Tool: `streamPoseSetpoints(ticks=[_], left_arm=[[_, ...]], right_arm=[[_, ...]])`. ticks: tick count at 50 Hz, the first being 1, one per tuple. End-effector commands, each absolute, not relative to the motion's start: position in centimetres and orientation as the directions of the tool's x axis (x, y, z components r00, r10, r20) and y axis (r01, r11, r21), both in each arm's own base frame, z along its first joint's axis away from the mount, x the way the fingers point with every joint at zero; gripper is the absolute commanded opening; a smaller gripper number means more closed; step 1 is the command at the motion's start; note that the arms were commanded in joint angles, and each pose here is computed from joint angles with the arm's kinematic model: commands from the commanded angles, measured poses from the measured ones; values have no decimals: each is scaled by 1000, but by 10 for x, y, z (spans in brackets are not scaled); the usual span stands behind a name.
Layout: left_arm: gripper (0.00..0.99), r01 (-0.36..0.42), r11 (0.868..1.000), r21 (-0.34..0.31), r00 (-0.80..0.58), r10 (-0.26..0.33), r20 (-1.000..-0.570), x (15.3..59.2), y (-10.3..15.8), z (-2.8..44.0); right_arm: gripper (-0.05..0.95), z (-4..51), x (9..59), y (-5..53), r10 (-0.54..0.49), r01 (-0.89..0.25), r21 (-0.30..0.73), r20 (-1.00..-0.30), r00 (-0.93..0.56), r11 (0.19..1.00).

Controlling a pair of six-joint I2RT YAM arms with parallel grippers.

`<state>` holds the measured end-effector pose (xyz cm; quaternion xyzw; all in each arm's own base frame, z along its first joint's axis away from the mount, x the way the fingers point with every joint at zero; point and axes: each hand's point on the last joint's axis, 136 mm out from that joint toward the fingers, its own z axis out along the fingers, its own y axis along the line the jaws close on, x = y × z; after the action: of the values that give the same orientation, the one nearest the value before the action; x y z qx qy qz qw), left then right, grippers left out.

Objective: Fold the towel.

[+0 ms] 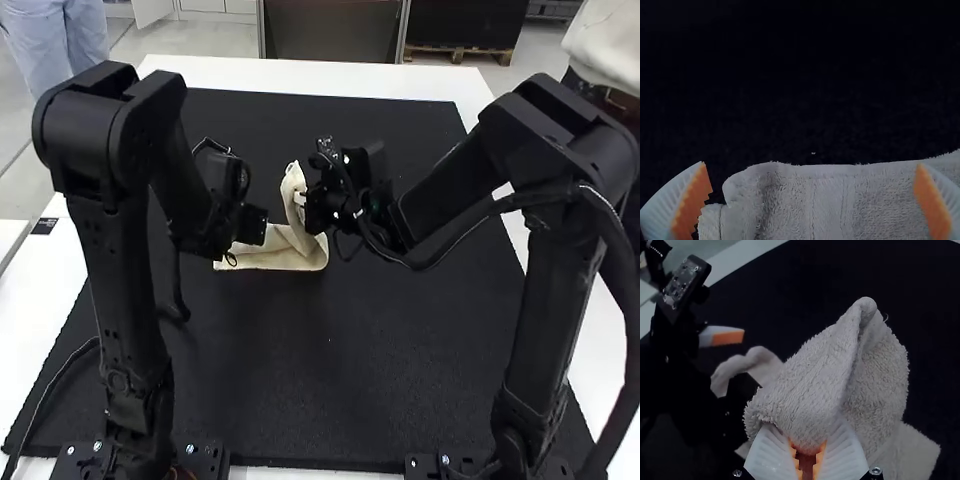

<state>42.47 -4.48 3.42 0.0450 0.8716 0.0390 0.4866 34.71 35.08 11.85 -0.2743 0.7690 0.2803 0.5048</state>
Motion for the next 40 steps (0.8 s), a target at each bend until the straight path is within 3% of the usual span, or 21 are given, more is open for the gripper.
streamPoseSetpoints(ticks=[1, 12, 40], left_arm=[[944, 44, 992, 120, -472, 127, -872, 436, -47, 56], [944, 55, 992, 114, -457, 126, -880, 437, -55, 59], [944, 19, 994, 112, -477, 107, -872, 432, -38, 52]], right_arm=[[62, 129, 344, 360, -120, -723, 165, -938, -326, 671], [62, 122, 342, 356, -127, -717, 169, -932, -340, 676], [62, 126, 337, 375, -127, -746, 174, -936, -328, 643]])
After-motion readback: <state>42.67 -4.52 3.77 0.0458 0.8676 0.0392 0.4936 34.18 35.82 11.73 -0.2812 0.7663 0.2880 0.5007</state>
